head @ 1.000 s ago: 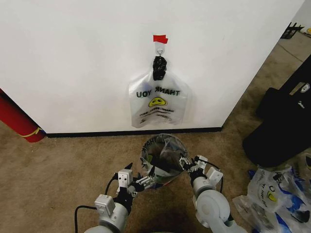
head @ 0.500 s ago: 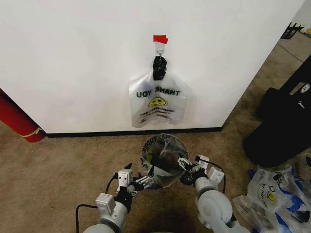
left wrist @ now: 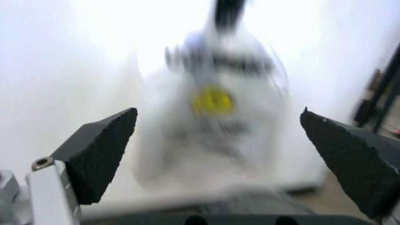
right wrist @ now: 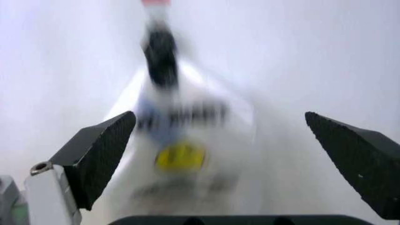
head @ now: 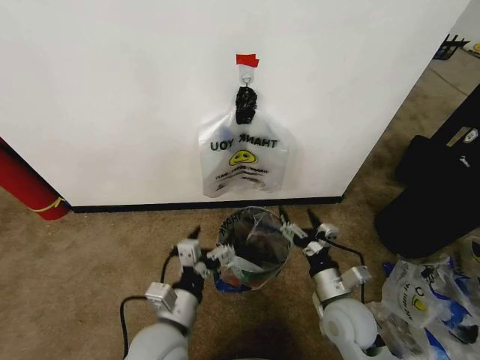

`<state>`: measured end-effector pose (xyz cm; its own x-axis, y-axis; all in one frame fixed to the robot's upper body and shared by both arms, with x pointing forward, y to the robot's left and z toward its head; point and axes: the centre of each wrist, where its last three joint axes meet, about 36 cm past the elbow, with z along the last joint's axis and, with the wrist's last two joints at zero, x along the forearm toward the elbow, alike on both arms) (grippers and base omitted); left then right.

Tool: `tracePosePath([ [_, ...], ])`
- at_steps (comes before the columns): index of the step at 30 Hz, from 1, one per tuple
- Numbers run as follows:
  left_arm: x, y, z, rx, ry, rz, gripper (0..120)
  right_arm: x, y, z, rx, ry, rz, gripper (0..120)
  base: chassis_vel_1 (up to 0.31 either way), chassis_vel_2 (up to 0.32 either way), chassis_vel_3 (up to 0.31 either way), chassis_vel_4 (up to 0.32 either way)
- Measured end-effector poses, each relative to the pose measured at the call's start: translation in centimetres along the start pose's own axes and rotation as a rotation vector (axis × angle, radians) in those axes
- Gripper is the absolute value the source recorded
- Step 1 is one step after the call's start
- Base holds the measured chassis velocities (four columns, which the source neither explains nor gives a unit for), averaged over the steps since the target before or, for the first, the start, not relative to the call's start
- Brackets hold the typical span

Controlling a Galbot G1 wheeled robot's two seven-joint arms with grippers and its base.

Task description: Pick up the garbage bag from the wall and place it over the trash bin.

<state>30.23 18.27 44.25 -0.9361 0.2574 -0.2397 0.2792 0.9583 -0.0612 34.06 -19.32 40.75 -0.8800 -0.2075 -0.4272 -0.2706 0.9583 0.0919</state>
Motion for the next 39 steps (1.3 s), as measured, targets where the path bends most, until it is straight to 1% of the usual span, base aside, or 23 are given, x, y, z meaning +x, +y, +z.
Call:
tracePosePath([
  [1,-0.1,0.8,-0.1,-0.043,-0.038,-0.003,100,0.0,0.1,-0.3,0.093,-0.039,-0.007,100,0.0,0.0,0.0,0.0],
  [2,-0.2,1.4,-0.3,-0.065,-0.061,-0.013,100,0.3,0.4,-0.7,0.158,-0.055,-0.007,100,0.0,0.0,0.0,0.0],
  [3,-0.3,1.7,-0.6,-0.074,-0.073,-0.022,100,0.4,0.7,-1.0,0.178,-0.055,-0.003,100,0.0,0.0,0.0,0.0],
  [4,-0.5,2.5,-1.1,-0.09,-0.1,-0.043,100,1.0,1.4,-1.7,0.196,-0.036,0.014,100,0.0,0.0,0.0,0.0],
  [5,-0.5,2.5,-1.1,-0.09,-0.1,-0.043,100,1.0,1.4,-1.7,0.196,-0.036,0.014,100,0.0,0.0,0.0,0.0],
  [7,-0.8,3.8,-1.5,-0.114,-0.135,-0.065,100,1.8,2.5,-2.5,0.169,0.003,0.036,100,0.0,0.0,0.0,0.0],
  [8,-0.8,4.0,-1.6,-0.119,-0.14,-0.068,100,1.9,2.6,-2.6,0.165,0.007,0.038,100,0.0,0.0,0.0,0.0],
  [9,-1.0,4.9,-1.9,-0.128,-0.155,-0.079,100,2.3,3.0,-3.0,0.156,0.024,0.046,100,0.0,0.0,0.0,0.0],
  [10,-1.0,5.3,-2.0,-0.126,-0.161,-0.084,100,2.5,3.1,-3.2,0.157,0.031,0.05,100,0.0,0.0,0.0,0.0],
  [11,-0.9,5.9,-2.3,-0.101,-0.168,-0.087,100,2.7,3.0,-3.4,0.172,0.038,0.053,100,0.0,0.0,0.0,0.0],
  [12,-0.8,6.0,-2.8,-0.076,-0.171,-0.084,100,2.9,2.8,-3.6,0.189,0.04,0.055,100,0.0,0.0,0.0,0.0],
  [14,-0.7,6.0,-3.2,-0.058,-0.172,-0.076,100,2.9,2.6,-3.8,0.199,0.037,0.054,100,0.0,0.0,0.0,0.0],
  [18,-0.6,6.2,-4.0,-0.058,-0.178,-0.033,100,2.6,2.0,-4.6,0.225,-0.005,0.07,100,0.0,0.0,0.0,0.0],
  [22,-0.5,6.2,-4.0,-0.059,-0.168,-0.03,100,2.3,1.6,-4.8,0.235,-0.025,0.092,100,0.0,0.0,0.0,0.0],
  [30,-0.4,6.3,-3.5,-0.062,-0.139,-0.048,100,2.7,0.5,-4.3,0.241,0.005,0.111,100,0.0,0.0,0.0,0.0],
  [35,-0.4,6.4,-3.1,-0.091,-0.12,-0.058,100,2.5,-0.2,-3.7,0.248,0.02,0.141,100,0.0,0.0,0.0,0.0],
  [39,-0.5,7.8,-2.3,-0.188,-0.085,-0.108,100,2.6,-1.1,-2.7,0.262,0.034,0.163,100,0.0,0.0,0.0,0.0],
])
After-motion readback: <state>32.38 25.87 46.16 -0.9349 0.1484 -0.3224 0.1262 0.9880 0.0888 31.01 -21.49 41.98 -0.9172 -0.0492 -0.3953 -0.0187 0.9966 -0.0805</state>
